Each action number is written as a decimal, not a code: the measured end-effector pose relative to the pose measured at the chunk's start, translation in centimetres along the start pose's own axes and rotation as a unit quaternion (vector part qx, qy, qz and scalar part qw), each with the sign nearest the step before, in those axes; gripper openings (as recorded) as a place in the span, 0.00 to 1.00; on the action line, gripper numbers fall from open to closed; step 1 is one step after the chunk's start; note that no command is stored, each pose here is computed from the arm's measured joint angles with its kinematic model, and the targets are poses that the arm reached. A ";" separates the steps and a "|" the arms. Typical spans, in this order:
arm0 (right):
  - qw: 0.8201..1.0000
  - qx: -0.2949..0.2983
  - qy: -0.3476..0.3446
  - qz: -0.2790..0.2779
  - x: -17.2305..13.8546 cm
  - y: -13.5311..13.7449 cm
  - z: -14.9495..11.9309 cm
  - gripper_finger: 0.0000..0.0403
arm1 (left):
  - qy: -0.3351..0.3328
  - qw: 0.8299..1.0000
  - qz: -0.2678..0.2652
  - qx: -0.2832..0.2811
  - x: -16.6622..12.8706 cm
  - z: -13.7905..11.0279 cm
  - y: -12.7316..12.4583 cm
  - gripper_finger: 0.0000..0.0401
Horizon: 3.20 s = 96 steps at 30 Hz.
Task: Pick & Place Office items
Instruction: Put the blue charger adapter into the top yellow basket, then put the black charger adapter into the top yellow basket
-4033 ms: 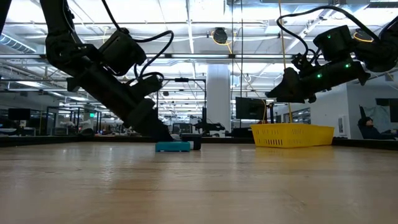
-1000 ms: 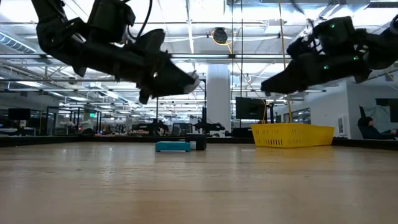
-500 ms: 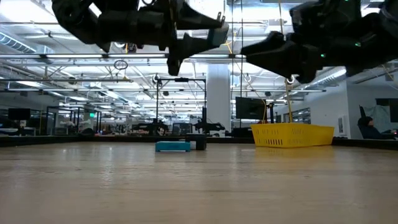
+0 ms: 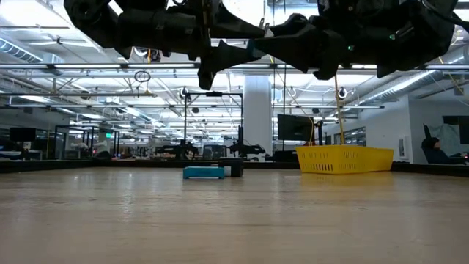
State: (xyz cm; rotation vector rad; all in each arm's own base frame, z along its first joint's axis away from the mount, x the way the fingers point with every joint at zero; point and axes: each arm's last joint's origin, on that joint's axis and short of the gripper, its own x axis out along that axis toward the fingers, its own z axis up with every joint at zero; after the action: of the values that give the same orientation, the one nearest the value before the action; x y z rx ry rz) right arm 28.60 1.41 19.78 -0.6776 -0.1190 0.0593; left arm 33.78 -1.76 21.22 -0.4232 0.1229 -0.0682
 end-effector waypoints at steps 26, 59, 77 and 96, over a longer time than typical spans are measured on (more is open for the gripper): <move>0.997 0.043 0.057 -0.020 0.0 0.5 -0.3 0.30 | 0.018 0.999 -0.049 -0.011 -1.5 2.4 1.1 0.66; 0.774 0.311 0.364 -0.415 -16.5 -8.1 -8.2 0.30 | 0.063 0.998 -0.011 -0.004 -3.3 3.4 1.6 0.81; 0.707 0.328 0.419 -0.466 -19.5 -7.5 -10.7 0.46 | 0.054 0.998 -0.015 -0.003 -3.3 3.6 1.5 0.81; 0.845 0.446 0.146 -0.255 -17.0 -9.2 -8.0 0.70 | 0.058 0.991 0.074 0.092 -3.1 2.7 1.2 0.81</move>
State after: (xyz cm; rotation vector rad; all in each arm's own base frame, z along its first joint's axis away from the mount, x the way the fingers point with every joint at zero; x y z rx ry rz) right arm 12.93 -12.27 17.80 0.3041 0.0332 -0.4814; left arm 31.10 0.72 23.44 -0.2247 0.2594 0.0413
